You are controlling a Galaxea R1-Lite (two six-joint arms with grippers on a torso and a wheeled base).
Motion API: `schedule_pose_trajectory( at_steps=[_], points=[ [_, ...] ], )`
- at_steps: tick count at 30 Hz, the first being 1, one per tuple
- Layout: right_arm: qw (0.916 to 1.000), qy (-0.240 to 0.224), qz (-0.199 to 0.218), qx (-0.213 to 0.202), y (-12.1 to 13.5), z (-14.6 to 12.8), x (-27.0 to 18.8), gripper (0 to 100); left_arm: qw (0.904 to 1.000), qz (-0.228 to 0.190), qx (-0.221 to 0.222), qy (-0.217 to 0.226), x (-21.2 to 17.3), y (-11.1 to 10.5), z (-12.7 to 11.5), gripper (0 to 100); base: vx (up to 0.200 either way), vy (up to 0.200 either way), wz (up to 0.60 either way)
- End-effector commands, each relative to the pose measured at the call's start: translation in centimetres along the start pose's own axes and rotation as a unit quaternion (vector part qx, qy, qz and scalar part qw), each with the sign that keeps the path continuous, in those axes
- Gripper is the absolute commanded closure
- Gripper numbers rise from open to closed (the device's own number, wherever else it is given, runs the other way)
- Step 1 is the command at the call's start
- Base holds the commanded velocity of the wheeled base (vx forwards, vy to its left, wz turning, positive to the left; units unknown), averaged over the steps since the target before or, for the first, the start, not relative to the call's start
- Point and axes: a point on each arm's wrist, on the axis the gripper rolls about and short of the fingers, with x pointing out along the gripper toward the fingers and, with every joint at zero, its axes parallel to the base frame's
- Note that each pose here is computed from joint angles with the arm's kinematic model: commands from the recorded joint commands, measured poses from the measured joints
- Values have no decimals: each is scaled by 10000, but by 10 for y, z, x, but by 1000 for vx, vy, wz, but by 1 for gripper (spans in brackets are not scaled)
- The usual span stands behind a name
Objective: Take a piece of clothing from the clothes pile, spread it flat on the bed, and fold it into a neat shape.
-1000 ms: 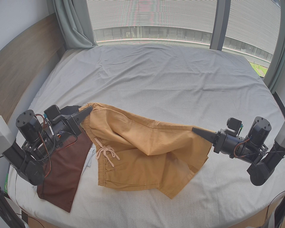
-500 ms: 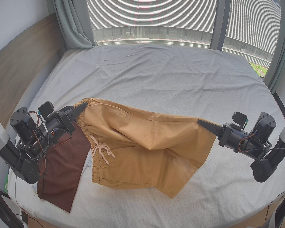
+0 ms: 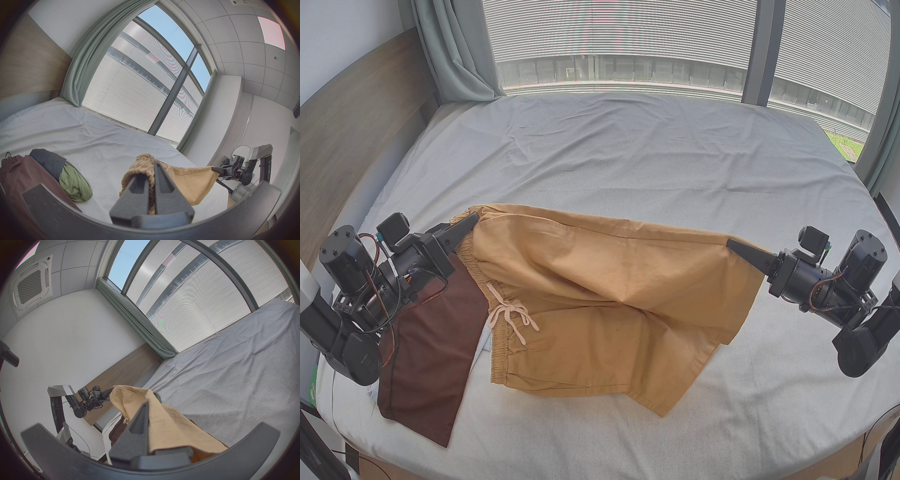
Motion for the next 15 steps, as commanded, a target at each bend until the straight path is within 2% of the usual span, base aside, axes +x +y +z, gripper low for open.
schedule_pose_trajectory(
  at_steps=[1, 15],
  points=[
    [10000, -9, -7, -7, 0, 1, 0, 100, 10000, 48, -15, 23, 0, 3, -2, 100, 0, 0, 0],
    [9998, -94, -133, -60, -8, 6, -5, 100, 9998, 183, -40, 48, -2, 11, -4, 100, 0, 0, 0]
  ],
)
